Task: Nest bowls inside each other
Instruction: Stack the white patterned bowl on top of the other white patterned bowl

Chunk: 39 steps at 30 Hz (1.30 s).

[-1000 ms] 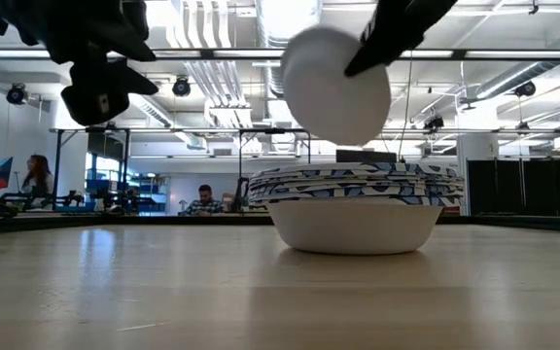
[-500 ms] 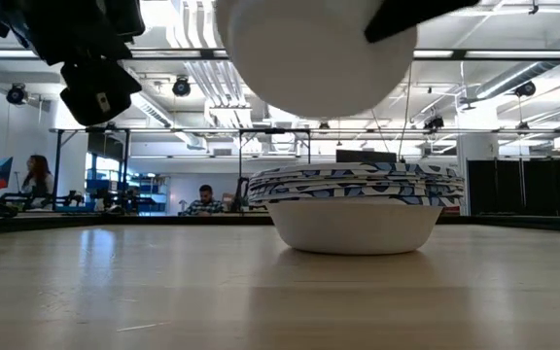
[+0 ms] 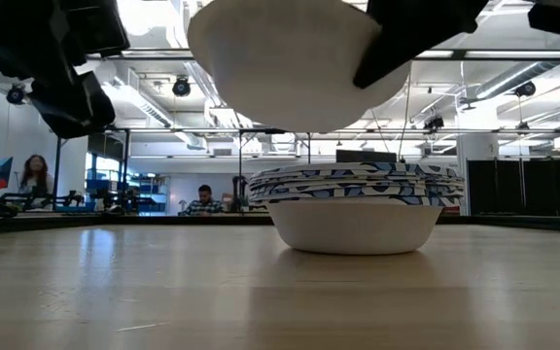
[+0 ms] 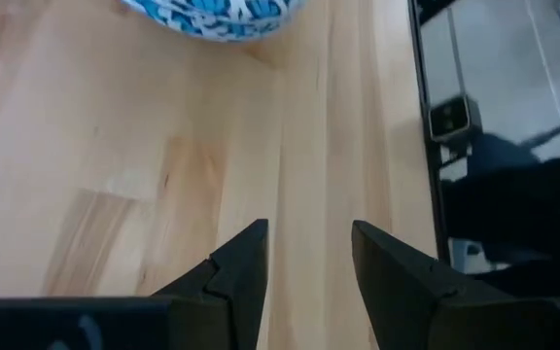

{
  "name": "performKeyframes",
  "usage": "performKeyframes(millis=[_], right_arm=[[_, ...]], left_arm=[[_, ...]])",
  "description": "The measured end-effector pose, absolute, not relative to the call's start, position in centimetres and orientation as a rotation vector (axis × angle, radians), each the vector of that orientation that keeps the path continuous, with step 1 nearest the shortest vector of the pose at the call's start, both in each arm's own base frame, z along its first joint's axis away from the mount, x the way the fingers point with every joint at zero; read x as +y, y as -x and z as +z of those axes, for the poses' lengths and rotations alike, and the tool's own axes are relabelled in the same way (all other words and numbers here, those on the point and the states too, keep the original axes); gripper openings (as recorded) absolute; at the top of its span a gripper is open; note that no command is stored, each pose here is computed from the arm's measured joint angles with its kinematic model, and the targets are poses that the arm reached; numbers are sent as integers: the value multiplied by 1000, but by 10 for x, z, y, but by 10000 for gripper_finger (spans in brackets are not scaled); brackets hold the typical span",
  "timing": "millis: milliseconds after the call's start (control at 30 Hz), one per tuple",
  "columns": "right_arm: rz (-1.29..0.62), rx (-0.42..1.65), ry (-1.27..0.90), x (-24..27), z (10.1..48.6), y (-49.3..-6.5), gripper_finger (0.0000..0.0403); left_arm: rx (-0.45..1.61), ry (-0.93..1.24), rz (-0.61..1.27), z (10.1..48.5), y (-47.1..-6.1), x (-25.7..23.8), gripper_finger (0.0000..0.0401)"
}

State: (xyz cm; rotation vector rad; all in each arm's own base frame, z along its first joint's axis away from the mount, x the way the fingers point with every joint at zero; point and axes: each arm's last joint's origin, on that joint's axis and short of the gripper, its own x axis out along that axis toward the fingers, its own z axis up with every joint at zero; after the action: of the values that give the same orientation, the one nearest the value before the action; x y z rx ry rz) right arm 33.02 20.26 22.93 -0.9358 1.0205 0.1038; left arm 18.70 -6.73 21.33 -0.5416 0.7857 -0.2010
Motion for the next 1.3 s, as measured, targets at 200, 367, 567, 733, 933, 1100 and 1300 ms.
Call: performKeyframes(millis=[200, 367, 567, 733, 933, 1100, 1300], right_arm=[[28, 1078, 899, 210, 218, -333, 13], [25, 1090, 871, 213, 217, -333, 13], [25, 1147, 807, 213, 214, -326, 13], [-3, 1222, 808, 208, 200, -320, 13], [18, 1279, 719, 200, 195, -322, 13], [0, 1299, 624, 196, 195, -325, 13], [13, 1312, 577, 191, 194, -329, 24]], left_arm=[[791, 470, -239, 212, -186, -67, 134], [786, 439, -253, 212, -186, -68, 134], [786, 437, -253, 212, -186, -68, 134], [782, 413, -262, 212, -186, -68, 134], [783, 412, -261, 212, -186, -67, 134], [787, 412, -256, 212, -186, -67, 134], [787, 413, -256, 212, -186, -67, 134]])
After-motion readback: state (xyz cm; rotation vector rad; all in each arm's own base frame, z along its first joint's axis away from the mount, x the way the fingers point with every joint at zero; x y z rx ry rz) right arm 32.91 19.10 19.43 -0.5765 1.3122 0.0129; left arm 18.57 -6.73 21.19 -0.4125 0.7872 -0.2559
